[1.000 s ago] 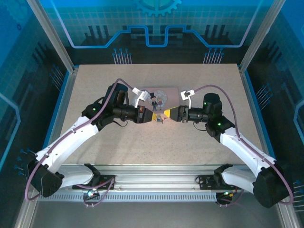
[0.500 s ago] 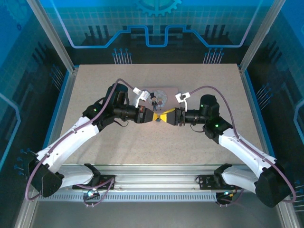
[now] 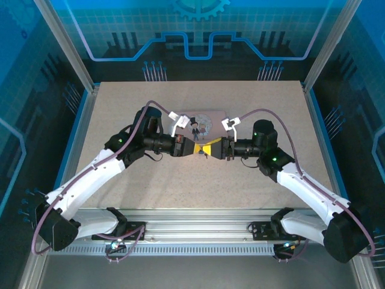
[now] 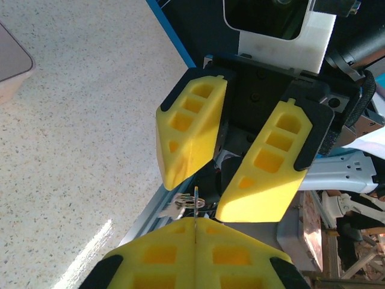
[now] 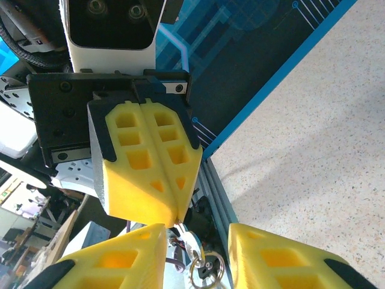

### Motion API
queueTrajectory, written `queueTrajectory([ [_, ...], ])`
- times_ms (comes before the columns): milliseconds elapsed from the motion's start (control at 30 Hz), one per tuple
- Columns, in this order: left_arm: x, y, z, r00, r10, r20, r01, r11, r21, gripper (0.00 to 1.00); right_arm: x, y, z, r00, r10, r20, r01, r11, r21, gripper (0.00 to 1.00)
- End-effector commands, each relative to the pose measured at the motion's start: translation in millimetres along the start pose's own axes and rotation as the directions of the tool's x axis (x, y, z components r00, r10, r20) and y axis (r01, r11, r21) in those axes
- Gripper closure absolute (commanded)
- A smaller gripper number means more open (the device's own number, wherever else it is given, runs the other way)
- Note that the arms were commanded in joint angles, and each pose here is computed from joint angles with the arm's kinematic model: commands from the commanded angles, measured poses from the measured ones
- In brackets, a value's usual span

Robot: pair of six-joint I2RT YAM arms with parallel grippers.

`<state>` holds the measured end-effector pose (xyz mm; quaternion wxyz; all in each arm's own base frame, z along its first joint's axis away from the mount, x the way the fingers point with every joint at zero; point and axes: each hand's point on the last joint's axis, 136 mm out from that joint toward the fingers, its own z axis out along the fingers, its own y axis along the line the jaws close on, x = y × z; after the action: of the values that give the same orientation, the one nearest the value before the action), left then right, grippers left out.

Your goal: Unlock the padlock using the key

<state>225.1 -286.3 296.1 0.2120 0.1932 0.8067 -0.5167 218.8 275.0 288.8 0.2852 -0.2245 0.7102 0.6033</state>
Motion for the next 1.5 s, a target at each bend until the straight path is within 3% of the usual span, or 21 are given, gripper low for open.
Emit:
queueTrajectory([
  [0,-0.6,-11.4,-6.6,1.000,0.011,0.012,-0.012,0.999,0.046,1.00,-4.8,20.0,0.6,0.999,-0.053,-0.007,0.053,0.997,-0.051,0.69],
  [300,-0.7,-10.4,-7.6,1.000,0.017,0.015,-0.017,0.999,0.036,1.00,-1.6,21.7,-1.2,0.998,-0.060,-0.009,0.059,0.997,-0.057,0.93],
  [467,-3.2,-9.4,-7.9,1.000,0.018,0.024,-0.018,1.000,0.026,1.00,-0.9,21.0,-2.1,0.998,-0.069,-0.009,0.068,0.997,-0.047,1.00],
  [733,-17.2,11.7,-17.9,0.989,-0.013,0.150,0.025,0.997,-0.078,0.31,-2.4,14.6,-4.1,0.997,-0.071,0.004,0.071,0.997,0.003,1.00],
  [767,-19.5,15.0,-20.3,0.983,-0.010,0.181,0.027,0.995,-0.093,0.21,-3.3,13.5,-4.8,0.997,-0.071,0.007,0.071,0.997,0.012,1.00],
  [800,-21.5,17.1,-22.4,0.978,-0.007,0.211,0.029,0.994,-0.103,0.01,-4.9,11.9,-5.6,0.997,-0.073,0.013,0.073,0.997,0.024,1.00],
  [1000,-36.4,37.6,-40.9,0.921,-0.034,0.388,0.115,0.975,-0.188,0.01,-18.7,2.7,-10.1,0.996,-0.075,0.050,0.070,0.994,0.083,1.00],
  [1200,-60.3,36.5,-47.2,0.861,-0.081,0.501,0.145,0.985,-0.090,0.02,-45.3,-7.5,-15.8,0.988,-0.078,0.134,0.057,0.987,0.149,1.00],
  [1300,-66.7,31.9,-38.6,0.879,-0.101,0.466,0.148,0.987,-0.065,0.16,-59.6,-8.7,-16.2,0.980,-0.077,0.181,0.047,0.985,0.164,1.00],
  [1367,-71.4,26.2,-28.9,0.896,-0.115,0.429,0.138,0.990,-0.024,0.34,-69.4,-7.2,-16.1,0.972,-0.073,0.221,0.039,0.987,0.158,1.00],
  [1467,-79.3,19.8,-20.4,0.896,-0.143,0.420,0.136,0.990,0.047,0.50,-78.7,-0.8,-14.2,0.961,-0.075,0.265,0.039,0.990,0.138,1.00],
])
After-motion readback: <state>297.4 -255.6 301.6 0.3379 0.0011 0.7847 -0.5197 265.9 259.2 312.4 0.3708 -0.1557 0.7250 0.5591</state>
